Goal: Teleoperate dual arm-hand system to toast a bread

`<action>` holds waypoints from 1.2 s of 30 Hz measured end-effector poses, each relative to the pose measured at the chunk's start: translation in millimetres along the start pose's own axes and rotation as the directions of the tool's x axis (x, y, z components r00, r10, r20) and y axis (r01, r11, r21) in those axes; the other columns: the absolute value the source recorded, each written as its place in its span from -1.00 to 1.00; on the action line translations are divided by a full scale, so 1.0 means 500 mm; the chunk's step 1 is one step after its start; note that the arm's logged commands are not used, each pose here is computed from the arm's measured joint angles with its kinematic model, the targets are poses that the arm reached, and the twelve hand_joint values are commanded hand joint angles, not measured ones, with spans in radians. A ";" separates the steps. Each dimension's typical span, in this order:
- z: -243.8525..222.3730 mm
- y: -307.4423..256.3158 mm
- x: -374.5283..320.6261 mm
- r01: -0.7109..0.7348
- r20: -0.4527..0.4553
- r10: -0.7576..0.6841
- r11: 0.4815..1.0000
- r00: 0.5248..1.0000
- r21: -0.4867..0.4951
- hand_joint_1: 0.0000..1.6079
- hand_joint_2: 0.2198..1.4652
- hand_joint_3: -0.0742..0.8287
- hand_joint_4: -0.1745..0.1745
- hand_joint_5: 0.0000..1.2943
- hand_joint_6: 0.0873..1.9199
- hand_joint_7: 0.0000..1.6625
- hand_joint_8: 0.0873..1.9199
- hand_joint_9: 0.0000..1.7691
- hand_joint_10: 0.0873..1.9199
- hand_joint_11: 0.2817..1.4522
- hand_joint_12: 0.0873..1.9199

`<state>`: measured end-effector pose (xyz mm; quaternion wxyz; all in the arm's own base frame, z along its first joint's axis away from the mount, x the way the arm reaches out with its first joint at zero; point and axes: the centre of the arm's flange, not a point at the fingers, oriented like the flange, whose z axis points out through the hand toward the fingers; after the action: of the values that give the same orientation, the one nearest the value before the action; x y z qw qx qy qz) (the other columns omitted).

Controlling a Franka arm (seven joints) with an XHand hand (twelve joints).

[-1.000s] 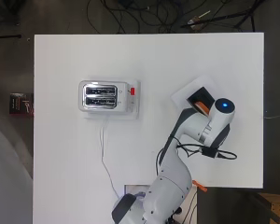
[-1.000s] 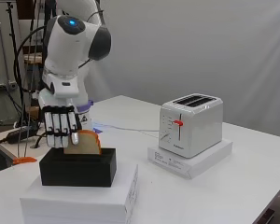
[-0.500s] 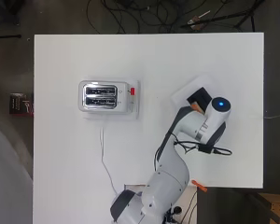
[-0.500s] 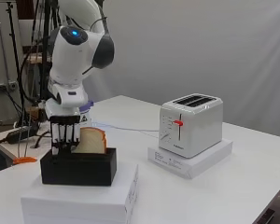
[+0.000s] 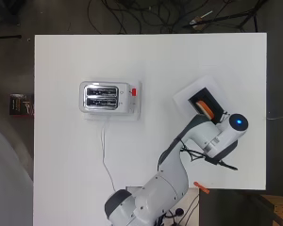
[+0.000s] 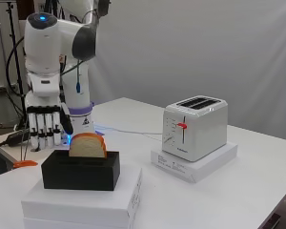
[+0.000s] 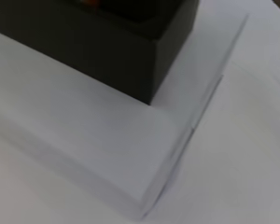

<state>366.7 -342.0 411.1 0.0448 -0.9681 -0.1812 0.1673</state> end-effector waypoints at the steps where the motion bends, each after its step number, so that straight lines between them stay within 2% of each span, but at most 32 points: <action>1: 0.000 -0.013 0.032 0.036 0.011 -0.036 0.999 0.999 -0.002 -0.16 0.22 -0.85 -0.03 -0.56 -1.00 -0.48 -1.00 -0.38 -1.00 -0.69 -1.00; 6: 0.007 -0.100 0.184 0.220 0.060 -0.219 0.975 0.974 -0.017 -0.11 0.20 -0.85 -0.10 -0.55 -1.00 -0.46 -1.00 -0.39 -1.00 -0.72 -1.00; 9: 0.005 -0.099 0.176 0.222 0.060 -0.220 0.975 0.974 -0.026 -0.06 0.20 -0.84 -0.15 -0.52 -1.00 -0.38 -1.00 -0.32 -1.00 -0.70 -1.00; 15: -0.006 -0.060 0.091 0.148 0.035 -0.147 0.988 0.989 -0.044 -0.04 0.27 -0.83 0.09 -0.11 -1.00 -0.13 -1.00 -0.11 -1.00 -0.58 -1.00; 19: -0.001 -0.063 0.109 0.154 0.066 -0.152 0.988 0.986 -0.024 -0.07 0.25 -0.84 0.00 -0.31 -1.00 -0.26 -1.00 -0.18 -1.00 -0.62 -1.00; 21: 0.005 -0.065 0.120 0.165 0.080 -0.164 0.986 0.983 -0.005 -0.06 0.25 -0.84 0.01 -0.34 -1.00 -0.30 -1.00 -0.22 -1.00 -0.67 -1.00; 22: 0.010 -0.068 0.128 0.171 0.088 -0.171 0.985 0.981 0.009 0.21 0.31 -0.83 -0.35 -0.06 -0.60 -0.13 -0.79 -0.07 -0.82 -0.51 -1.00; 23: 0.014 -0.071 0.135 0.177 0.092 -0.177 0.984 0.980 0.015 0.44 0.34 -0.83 -0.65 0.12 -0.24 0.05 -0.57 0.10 -0.55 -0.31 -1.00; 24: 0.019 -0.074 0.142 0.181 0.096 -0.181 0.983 0.979 0.015 0.51 0.37 -0.83 -0.57 0.26 -0.10 0.21 -0.42 0.25 -0.45 -0.21 -0.75; 25: 0.025 -0.077 0.147 0.181 0.102 -0.181 0.983 0.978 0.011 0.55 0.38 -0.83 -0.71 0.39 -0.14 0.28 -0.23 0.35 -0.29 -0.21 -0.35; 26: 0.031 -0.078 0.149 0.180 0.108 -0.180 0.984 0.978 0.008 0.56 0.39 -0.83 -0.79 0.45 -0.17 0.31 -0.12 0.39 -0.17 -0.26 -0.04; 27: 0.037 -0.079 0.151 0.183 0.105 -0.183 0.983 0.978 0.008 0.62 0.39 -0.83 -0.88 0.40 -0.06 0.31 -0.18 0.35 -0.11 -0.35 0.00; 29: 0.048 -0.080 0.153 0.193 0.066 -0.194 0.981 0.979 0.022 0.69 0.40 -0.83 -0.98 0.27 0.11 0.30 -0.27 0.29 -0.08 -0.41 -0.14; 31: 0.051 -0.079 0.145 0.202 -0.002 -0.203 0.978 0.979 0.040 0.71 0.41 -0.83 -1.00 0.21 0.19 0.29 -0.30 0.27 -0.09 -0.40 -0.27; 36: -0.036 -0.112 0.098 0.184 -0.217 -0.173 0.982 0.961 0.031 0.71 0.42 -0.84 -1.00 0.16 0.24 0.28 -0.29 0.26 -0.08 -0.36 -0.41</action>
<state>396.9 -272.7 421.3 0.1038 -0.9586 -0.2577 0.0622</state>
